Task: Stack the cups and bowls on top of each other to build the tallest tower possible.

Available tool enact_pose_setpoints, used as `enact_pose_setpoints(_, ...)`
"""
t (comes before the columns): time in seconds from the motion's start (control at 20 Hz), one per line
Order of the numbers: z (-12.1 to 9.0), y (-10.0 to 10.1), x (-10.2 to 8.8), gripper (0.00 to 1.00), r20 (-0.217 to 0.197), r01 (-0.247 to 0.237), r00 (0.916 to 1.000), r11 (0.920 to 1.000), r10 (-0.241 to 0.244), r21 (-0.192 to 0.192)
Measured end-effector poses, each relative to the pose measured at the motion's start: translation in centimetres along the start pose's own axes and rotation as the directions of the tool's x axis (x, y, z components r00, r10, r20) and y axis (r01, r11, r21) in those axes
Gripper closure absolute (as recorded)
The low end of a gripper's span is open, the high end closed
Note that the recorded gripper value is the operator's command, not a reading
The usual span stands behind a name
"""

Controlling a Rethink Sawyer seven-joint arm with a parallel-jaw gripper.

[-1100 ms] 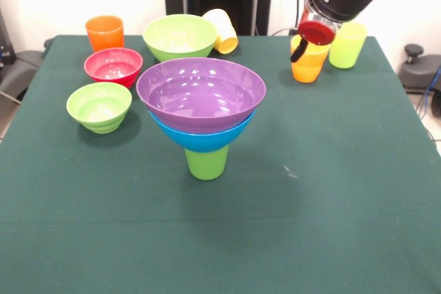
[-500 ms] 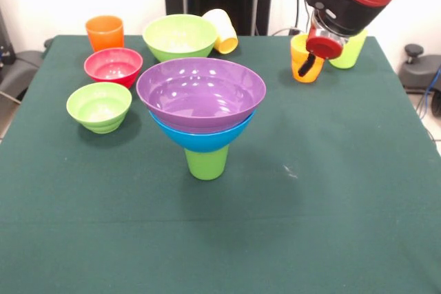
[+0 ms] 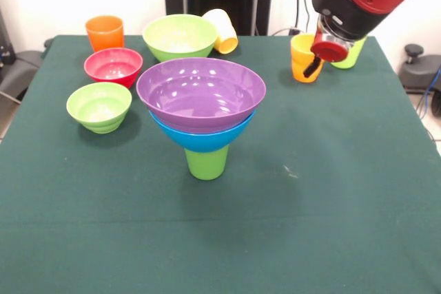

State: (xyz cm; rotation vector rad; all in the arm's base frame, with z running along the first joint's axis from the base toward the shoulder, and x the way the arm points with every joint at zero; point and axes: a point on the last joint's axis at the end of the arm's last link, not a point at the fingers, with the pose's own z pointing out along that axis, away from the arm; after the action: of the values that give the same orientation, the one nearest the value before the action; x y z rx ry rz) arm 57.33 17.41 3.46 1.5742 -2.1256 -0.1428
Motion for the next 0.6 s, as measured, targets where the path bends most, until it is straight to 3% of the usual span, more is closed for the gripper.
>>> enact_pose_setpoints(0.6,1.22,0.76,-0.83,0.00,-0.015,0.017,0.9997,0.9997,-0.017,-0.017)
